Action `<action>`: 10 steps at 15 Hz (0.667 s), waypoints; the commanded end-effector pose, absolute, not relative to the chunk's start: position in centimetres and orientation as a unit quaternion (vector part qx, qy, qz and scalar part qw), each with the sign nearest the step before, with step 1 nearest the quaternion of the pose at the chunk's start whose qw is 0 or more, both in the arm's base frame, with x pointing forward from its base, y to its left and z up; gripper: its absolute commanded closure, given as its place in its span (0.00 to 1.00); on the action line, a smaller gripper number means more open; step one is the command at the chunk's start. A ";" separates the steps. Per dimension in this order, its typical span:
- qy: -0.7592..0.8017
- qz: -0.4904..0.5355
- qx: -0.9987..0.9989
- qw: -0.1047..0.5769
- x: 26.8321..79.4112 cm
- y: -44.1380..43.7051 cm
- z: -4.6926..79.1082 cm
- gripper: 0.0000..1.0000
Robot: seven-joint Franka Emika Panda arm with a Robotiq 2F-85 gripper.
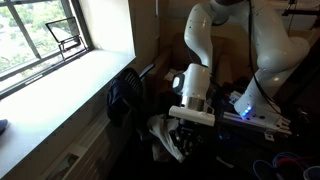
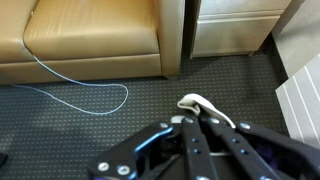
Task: Remove the t-shirt from the couch and put it on the armrest of the chair
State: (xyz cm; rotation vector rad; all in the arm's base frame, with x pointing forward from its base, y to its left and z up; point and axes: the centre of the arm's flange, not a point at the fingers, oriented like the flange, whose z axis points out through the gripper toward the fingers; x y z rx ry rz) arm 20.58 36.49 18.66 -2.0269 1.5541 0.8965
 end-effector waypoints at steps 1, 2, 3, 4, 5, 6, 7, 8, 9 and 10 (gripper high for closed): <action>0.537 0.256 -0.783 0.182 21.5 38.1 19.8 1.00; 0.552 0.292 -0.755 0.199 19.5 37.7 18.4 0.73; 0.551 0.280 -0.762 0.194 19.1 38.1 18.4 0.96; 0.551 0.278 -0.762 0.195 19.0 38.3 18.6 0.91; 0.553 0.279 -0.761 0.195 19.1 38.2 18.6 0.84; 0.555 0.281 -0.758 0.195 19.3 38.1 18.5 0.76; 0.545 0.282 -0.766 0.190 19.4 37.7 18.6 0.48; 0.523 0.269 -0.791 0.170 19.5 37.8 19.1 0.93; 0.504 0.263 -0.807 0.159 19.5 38.1 19.9 0.94; 0.494 0.259 -0.816 0.150 18.9 38.3 20.6 1.00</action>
